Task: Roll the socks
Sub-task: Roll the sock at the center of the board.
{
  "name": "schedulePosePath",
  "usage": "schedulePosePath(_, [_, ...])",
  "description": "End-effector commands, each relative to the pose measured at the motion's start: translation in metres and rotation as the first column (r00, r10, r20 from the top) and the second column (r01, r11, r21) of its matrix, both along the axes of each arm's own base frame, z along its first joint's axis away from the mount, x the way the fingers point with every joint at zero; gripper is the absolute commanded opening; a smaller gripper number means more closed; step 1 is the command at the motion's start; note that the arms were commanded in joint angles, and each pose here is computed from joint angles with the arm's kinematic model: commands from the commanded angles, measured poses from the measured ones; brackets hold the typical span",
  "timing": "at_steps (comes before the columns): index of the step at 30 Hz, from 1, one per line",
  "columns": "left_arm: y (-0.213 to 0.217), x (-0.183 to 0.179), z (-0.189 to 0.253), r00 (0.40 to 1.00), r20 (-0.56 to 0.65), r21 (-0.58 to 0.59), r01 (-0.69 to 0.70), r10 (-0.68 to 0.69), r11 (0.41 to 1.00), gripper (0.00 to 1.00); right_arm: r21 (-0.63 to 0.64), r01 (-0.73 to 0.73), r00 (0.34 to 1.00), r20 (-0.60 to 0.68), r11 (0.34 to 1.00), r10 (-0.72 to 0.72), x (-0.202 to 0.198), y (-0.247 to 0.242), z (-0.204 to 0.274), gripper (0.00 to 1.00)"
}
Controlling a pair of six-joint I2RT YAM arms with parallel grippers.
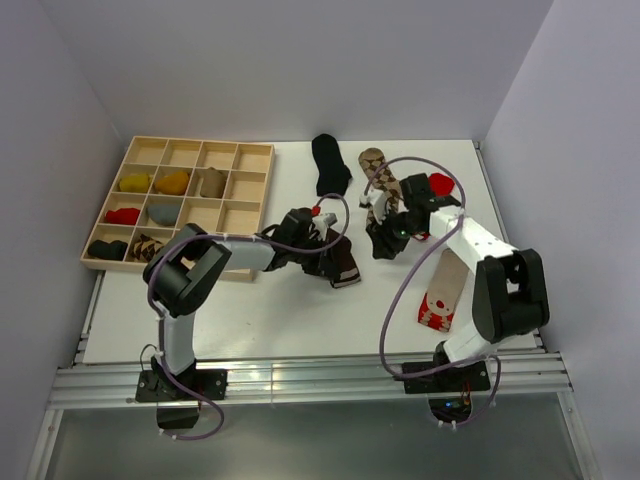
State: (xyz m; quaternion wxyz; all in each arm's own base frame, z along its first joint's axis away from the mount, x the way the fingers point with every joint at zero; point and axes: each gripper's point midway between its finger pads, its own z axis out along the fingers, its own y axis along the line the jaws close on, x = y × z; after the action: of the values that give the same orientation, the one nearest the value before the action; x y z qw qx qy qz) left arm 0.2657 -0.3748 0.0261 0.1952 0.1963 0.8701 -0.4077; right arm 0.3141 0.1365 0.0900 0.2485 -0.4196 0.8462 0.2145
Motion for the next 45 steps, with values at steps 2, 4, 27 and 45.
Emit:
schedulePosePath(2, [0.018,-0.044,-0.03,0.946,-0.304,0.034,0.13,-0.113,0.991,0.0,-0.069,-0.175,0.97,0.157,0.982,0.184,-0.019,0.003,-0.006,0.51])
schedulePosePath(4, [0.018,-0.042,-0.027,0.93,-0.346,0.006,0.134,-0.124,0.991,0.0,-0.097,-0.222,0.943,0.231,0.97,0.239,-0.028,0.008,0.0,0.51])
schedulePosePath(27, [0.022,-0.035,-0.03,0.855,-0.5,-0.038,0.141,-0.141,0.989,0.0,-0.371,-0.501,0.6,0.503,0.782,0.623,-0.089,0.082,-0.038,0.6])
schedulePosePath(45, [0.02,-0.037,-0.02,0.843,-0.506,-0.08,0.164,-0.181,0.983,0.0,-0.501,-0.473,0.592,0.428,0.725,0.683,-0.077,0.092,-0.076,0.28])
